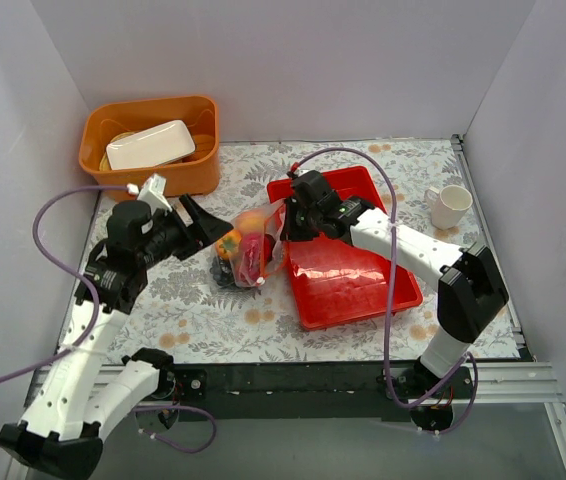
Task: Place the food in the zip-top bag and seal the zipper
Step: Adjust the zipper food storage bag at the center of the board.
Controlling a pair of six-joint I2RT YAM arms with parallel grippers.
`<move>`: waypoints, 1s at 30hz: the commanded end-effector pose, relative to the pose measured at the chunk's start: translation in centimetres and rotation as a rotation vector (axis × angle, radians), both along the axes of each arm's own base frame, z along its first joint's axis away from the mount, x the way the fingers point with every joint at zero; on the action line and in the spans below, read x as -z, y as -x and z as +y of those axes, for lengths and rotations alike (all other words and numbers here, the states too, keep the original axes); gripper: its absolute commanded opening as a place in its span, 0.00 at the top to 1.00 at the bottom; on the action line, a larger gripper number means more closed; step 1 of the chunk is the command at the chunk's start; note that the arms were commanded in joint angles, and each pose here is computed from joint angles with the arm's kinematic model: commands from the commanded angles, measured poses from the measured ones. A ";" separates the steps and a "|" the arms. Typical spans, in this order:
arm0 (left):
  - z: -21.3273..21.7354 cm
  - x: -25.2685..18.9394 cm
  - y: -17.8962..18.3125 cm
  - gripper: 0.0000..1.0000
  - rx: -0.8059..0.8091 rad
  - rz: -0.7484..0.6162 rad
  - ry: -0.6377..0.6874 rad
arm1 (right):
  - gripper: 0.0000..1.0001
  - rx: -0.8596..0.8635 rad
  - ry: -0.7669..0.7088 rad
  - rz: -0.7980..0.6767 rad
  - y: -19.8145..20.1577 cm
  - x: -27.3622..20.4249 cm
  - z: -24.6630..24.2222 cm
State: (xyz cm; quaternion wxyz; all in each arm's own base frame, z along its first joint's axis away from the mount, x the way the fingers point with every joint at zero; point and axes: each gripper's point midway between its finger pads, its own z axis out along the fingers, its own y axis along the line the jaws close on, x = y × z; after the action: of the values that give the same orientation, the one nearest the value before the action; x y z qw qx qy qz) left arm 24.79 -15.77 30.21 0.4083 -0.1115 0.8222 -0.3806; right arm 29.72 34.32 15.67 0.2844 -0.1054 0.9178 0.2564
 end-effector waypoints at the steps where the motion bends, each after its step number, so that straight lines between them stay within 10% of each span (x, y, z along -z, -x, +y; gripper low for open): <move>1: -0.7 2.6 2.5 0.27 -0.041 0.135 0.195 | 0.99 0.042 -0.067 -0.088 -0.7 -3.2 -0.4; 15: -2.1 10.3 7.1 0.32 -0.063 0.417 0.537 | 0.99 0.067 -0.087 -0.105 -0.7 -3.7 -1.2; 30: -4.1 12.2 6.1 0.31 -0.017 0.485 0.545 | 0.99 0.079 -0.088 -0.104 -0.7 -3.6 -1.3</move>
State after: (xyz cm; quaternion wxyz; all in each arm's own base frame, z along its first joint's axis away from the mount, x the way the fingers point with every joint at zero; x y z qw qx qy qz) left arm 18.80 -18.46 17.34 0.2019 -0.2954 0.7719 -0.5254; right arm 29.33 32.95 16.56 0.3054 -0.0853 0.9117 0.2612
